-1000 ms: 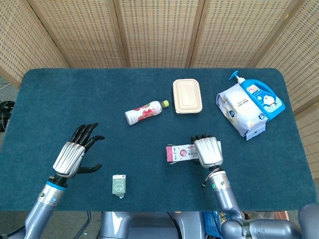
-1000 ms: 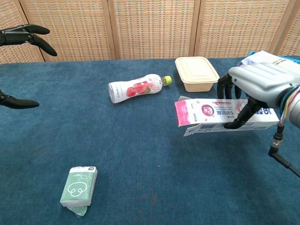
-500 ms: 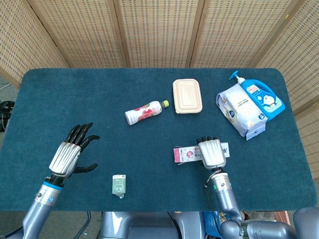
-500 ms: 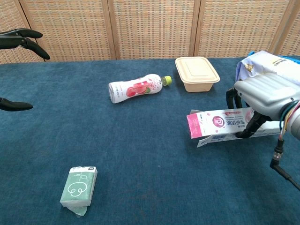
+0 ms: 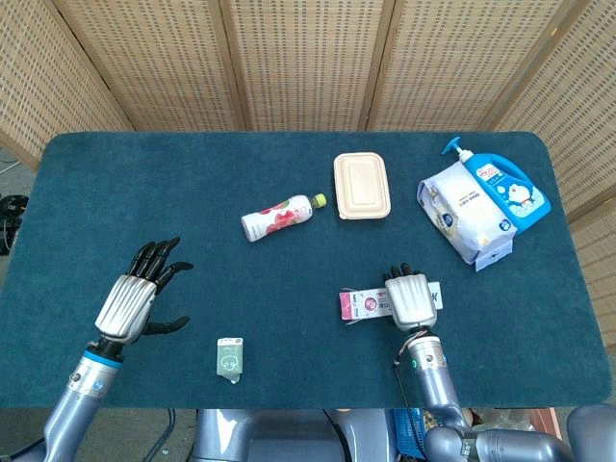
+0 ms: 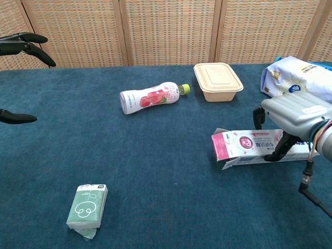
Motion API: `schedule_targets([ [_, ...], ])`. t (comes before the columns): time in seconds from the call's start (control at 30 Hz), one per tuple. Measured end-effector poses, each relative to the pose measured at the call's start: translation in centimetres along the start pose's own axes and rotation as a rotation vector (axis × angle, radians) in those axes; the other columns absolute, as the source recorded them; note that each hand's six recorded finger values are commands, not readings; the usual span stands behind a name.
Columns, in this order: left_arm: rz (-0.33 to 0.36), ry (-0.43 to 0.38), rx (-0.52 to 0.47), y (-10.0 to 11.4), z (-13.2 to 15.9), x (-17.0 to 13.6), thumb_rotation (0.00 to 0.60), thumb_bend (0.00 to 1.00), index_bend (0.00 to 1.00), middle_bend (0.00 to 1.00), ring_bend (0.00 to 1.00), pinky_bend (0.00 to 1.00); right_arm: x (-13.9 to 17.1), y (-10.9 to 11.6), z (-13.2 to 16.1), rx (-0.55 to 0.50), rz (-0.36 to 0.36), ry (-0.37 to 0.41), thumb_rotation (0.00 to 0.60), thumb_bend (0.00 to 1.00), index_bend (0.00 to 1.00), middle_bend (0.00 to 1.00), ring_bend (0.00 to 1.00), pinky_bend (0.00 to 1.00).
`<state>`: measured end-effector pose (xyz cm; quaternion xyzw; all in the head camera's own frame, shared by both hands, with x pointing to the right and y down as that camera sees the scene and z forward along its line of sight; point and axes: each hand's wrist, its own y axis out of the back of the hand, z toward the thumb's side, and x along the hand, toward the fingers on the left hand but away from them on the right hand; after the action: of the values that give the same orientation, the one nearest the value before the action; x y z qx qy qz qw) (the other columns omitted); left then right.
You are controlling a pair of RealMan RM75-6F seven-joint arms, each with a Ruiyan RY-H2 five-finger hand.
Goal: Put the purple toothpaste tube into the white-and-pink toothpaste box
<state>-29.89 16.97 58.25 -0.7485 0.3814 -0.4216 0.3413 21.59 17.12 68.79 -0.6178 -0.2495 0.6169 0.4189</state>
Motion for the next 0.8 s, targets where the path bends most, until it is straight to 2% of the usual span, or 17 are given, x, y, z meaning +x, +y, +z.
schedule_targets([
  [0.23,0.003,-0.005,-0.009,-0.1,0.2,0.0,0.600,0.16,0.23,0.00,0.00,0.00,0.1,-0.4,-0.5,-0.003,0.030,-0.010,0.600,0.12,0.29,0.08,0.01,0.27],
  [0.37,0.006,-0.005,-0.010,0.0,0.2,0.0,0.600,0.15,0.23,0.00,0.00,0.00,0.2,-0.7,-0.8,-0.004,0.055,-0.020,0.600,0.09,0.19,0.00,0.00,0.17],
  [0.47,0.009,-0.005,-0.011,0.0,0.2,0.0,0.600,0.15,0.23,0.00,0.00,0.00,0.4,-0.7,-1.1,0.002,0.081,-0.030,0.600,0.08,0.14,0.00,0.00,0.10],
  [0.57,0.012,-0.001,-0.010,0.0,0.1,-0.1,0.600,0.15,0.23,0.00,0.00,0.00,0.6,-0.3,-1.4,0.001,0.074,-0.031,0.600,0.07,0.12,0.00,0.00,0.02],
  [0.8,0.034,0.007,0.011,0.2,-0.2,-0.5,0.600,0.15,0.20,0.00,0.00,0.00,1.6,1.6,-2.7,-0.036,0.008,-0.018,0.600,0.05,0.11,0.00,0.00,0.00],
])
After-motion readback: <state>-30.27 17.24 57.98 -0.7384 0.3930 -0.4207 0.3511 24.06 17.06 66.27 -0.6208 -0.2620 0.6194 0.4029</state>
